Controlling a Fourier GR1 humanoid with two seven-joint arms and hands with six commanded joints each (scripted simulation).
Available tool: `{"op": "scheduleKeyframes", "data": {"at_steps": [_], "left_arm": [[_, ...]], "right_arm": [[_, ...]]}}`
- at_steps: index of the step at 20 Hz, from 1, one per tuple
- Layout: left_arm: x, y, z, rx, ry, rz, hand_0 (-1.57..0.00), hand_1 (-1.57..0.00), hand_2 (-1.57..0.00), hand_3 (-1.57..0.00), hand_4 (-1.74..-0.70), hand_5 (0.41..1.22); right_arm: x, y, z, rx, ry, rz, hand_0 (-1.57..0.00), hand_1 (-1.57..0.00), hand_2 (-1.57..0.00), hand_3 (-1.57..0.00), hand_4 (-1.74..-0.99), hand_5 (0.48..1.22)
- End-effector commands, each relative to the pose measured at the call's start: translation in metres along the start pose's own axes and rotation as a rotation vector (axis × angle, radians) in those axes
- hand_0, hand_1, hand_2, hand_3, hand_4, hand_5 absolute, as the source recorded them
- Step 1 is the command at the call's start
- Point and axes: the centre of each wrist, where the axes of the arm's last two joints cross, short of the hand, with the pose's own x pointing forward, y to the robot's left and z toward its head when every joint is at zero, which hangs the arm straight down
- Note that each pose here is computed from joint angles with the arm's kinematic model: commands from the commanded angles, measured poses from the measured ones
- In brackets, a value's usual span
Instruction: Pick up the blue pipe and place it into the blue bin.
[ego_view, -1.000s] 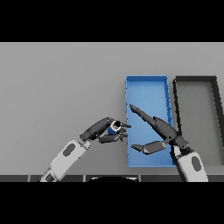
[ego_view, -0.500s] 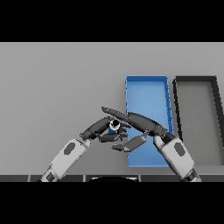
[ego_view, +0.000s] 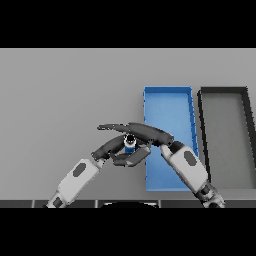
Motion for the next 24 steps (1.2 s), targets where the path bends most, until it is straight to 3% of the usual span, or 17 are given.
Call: {"op": "scheduleKeyframes", "data": {"at_steps": [1, 2, 3, 4, 5, 7, 9, 11, 14, 16, 17, 18, 21, 23, 24], "left_arm": [[0.002, 0.003, -0.001, 0.006, 0.048, -0.073, -1.24, -1.12, -1.09, -0.92, -1.61, 1.221], [0.004, 0.005, 0.002, -0.003, 0.084, -0.133, -0.99, -0.9, -0.87, -0.74, -1.59, 1.221], [0.006, 0.001, 0.004, 0.005, 0.067, -0.134, -0.88, -0.83, -0.8, -0.67, -1.61, 1.221], [0.005, 0.0, 0.004, 0.01, 0.062, -0.131, -0.89, -0.87, -0.85, -0.66, -1.64, 1.221], [0.004, 0.0, 0.002, 0.027, 0.04, -0.104, -1.03, -1.01, -0.99, -0.62, -1.66, 1.192], [0.005, -0.002, 0.004, 0.038, -0.015, -0.021, -1.22, -1.21, -1.2, -0.52, -1.69, 1.203], [0.005, -0.004, 0.005, 0.042, -0.008, 0.013, -1.35, -1.34, -1.33, -0.53, -1.71, 1.209], [0.004, -0.002, 0.002, 0.042, -0.003, -0.012, -1.43, -1.42, -1.42, -0.59, -1.72, 1.214], [0.005, 0.0, 0.004, 0.026, 0.0, -0.043, -1.5, -1.45, -1.49, -0.53, -1.73, 1.217], [0.004, 0.002, 0.004, 0.015, -0.005, -0.059, -1.5, -1.36, -1.52, -0.51, -1.73, 1.219], [0.003, 0.002, 0.003, 0.004, 0.009, -0.063, -1.43, -1.22, -1.35, -0.53, -1.64, 1.219], [0.002, 0.003, 0.003, -0.003, 0.018, -0.075, -1.41, -1.19, -1.24, -0.52, -1.54, 1.219], [0.003, 0.008, 0.006, -0.067, 0.035, -0.101, -0.78, -0.64, -0.65, -0.27, -1.25, 1.22], [0.004, 0.012, 0.006, -0.083, 0.046, -0.125, -0.5, -0.41, -0.42, -0.17, -1.11, 1.184], [0.005, 0.013, 0.007, -0.09, 0.042, -0.14, -0.4, -0.33, -0.33, -0.14, -1.05, 1.118]], "right_arm": [[0.001, 0.001, -0.003, 0.014, 0.013, 0.007, -0.28, -0.31, -0.33, -0.23, -1.352, 0.528], [0.001, 0.0, -0.004, 0.028, 0.001, 0.006, -0.48, -0.5, -0.5, -0.37, -1.39, 0.538], [-0.001, 0.002, -0.006, 0.05, -0.002, 0.005, -0.7, -0.71, -0.71, -0.56, -1.453, 0.551], [-0.001, 0.004, -0.008, 0.065, -0.022, -0.01, -0.87, -0.89, -0.89, -0.7, -1.503, 0.573], [-0.003, 0.007, -0.011, 0.072, -0.017, -0.039, -1.01, -1.02, -1.02, -0.83, -1.541, 0.604], [0.001, 0.006, -0.014, 0.058, -0.027, -0.074, -1.21, -1.22, -1.22, -1.1, -1.492, 0.706], [-0.003, 0.009, -0.012, 0.032, -0.066, -0.079, -1.34, -1.35, -1.35, -1.27, -1.464, 0.891], [-0.002, 0.012, -0.012, 0.02, -0.065, -0.035, -1.42, -1.43, -1.43, -1.38, -1.456, 1.01], [-0.001, 0.014, -0.011, 0.024, -0.094, -0.007, -1.5, -1.5, -1.5, -1.47, -1.469, 1.113], [-0.001, 0.015, -0.009, 0.036, -0.093, -0.029, -1.52, -1.52, -1.52, -1.51, -1.473, 1.152], [-0.003, 0.016, -0.01, 0.042, -0.092, -0.043, -1.53, -1.53, -1.53, -1.52, -1.474, 1.166], [-0.003, 0.013, -0.009, 0.04, -0.085, -0.041, -1.54, -1.54, -1.54, -1.53, -1.477, 1.177], [-0.002, 0.02, -0.008, 0.047, -0.107, -0.036, -1.56, -1.56, -1.56, -1.55, -1.481, 1.198], [-0.001, 0.018, -0.007, 0.032, -0.11, -0.037, -1.56, -1.56, -1.56, -1.56, -1.482, 1.206], [-0.001, 0.02, -0.005, 0.026, -0.13, -0.042, -1.56, -1.56, -1.56, -1.56, -1.483, 1.209]]}}
